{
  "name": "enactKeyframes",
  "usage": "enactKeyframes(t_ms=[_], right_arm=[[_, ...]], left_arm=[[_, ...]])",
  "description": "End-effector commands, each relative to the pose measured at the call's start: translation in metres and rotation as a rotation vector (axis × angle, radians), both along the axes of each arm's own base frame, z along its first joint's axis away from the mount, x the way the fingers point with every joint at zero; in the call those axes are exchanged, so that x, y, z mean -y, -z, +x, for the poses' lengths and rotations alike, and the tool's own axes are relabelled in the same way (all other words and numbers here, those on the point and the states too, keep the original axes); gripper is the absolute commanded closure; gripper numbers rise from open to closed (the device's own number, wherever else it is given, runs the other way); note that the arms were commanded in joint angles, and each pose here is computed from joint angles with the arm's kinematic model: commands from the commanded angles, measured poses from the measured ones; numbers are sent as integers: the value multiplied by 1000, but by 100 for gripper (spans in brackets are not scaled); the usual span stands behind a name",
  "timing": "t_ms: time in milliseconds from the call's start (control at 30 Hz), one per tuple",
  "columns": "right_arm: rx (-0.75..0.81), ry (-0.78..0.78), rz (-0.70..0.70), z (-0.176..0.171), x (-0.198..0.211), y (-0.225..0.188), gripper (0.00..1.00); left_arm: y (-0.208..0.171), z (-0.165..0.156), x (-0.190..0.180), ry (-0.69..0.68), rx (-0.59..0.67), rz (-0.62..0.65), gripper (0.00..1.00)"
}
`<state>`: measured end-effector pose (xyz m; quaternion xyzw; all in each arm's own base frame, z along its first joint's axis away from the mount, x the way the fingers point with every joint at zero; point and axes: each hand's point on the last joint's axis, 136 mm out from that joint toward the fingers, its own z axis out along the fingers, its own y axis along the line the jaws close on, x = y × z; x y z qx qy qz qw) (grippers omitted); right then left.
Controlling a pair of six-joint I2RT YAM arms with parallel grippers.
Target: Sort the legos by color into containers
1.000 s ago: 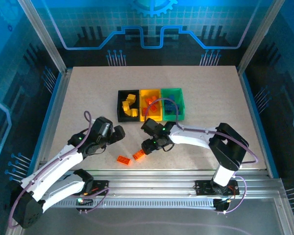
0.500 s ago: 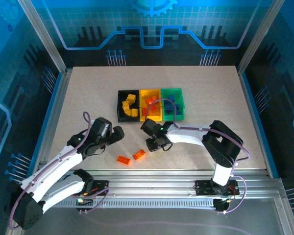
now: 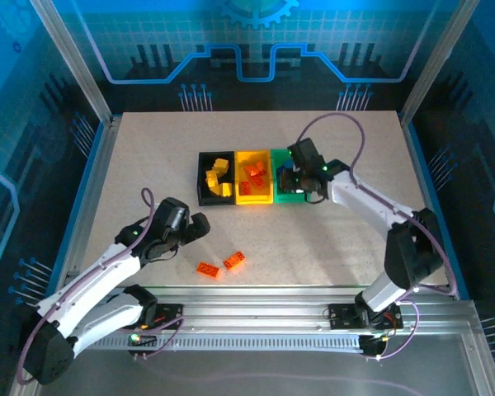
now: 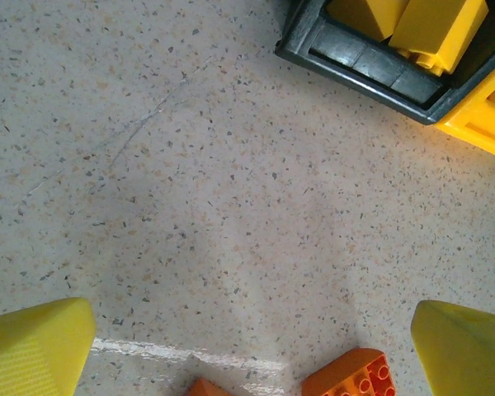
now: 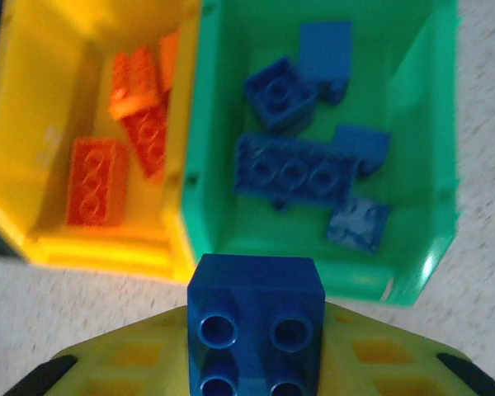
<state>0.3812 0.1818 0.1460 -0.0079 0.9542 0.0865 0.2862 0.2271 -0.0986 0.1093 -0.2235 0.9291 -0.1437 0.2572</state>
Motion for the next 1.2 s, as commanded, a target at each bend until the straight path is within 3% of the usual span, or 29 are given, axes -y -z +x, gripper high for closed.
enactKeyframes(t_ms=[0, 200, 333, 433, 600, 867, 1167], right_arm=[[-54, 52, -38, 27, 13, 15, 63], [-63, 105, -45, 71, 16, 18, 57], [-65, 100, -36, 82, 12, 13, 29], [-41, 67, -4, 75, 5, -1, 20], [-11, -104, 76, 18, -36, -15, 15], [-27, -655, 53, -124, -138, 14, 14], [-7, -999, -61, -210, -228, 56, 13]], left_arm=[[4, -1, 2, -10, -21, -31, 1], [3, -1, 4, -10, -27, -45, 1], [0, -2, 4, -6, -29, -45, 1], [-2, -3, 3, -7, -29, -47, 1], [-6, -4, 0, -15, -29, -40, 1], [-35, 3, -8, -36, 36, -29, 1], [-73, 12, -36, -103, 110, 42, 1]])
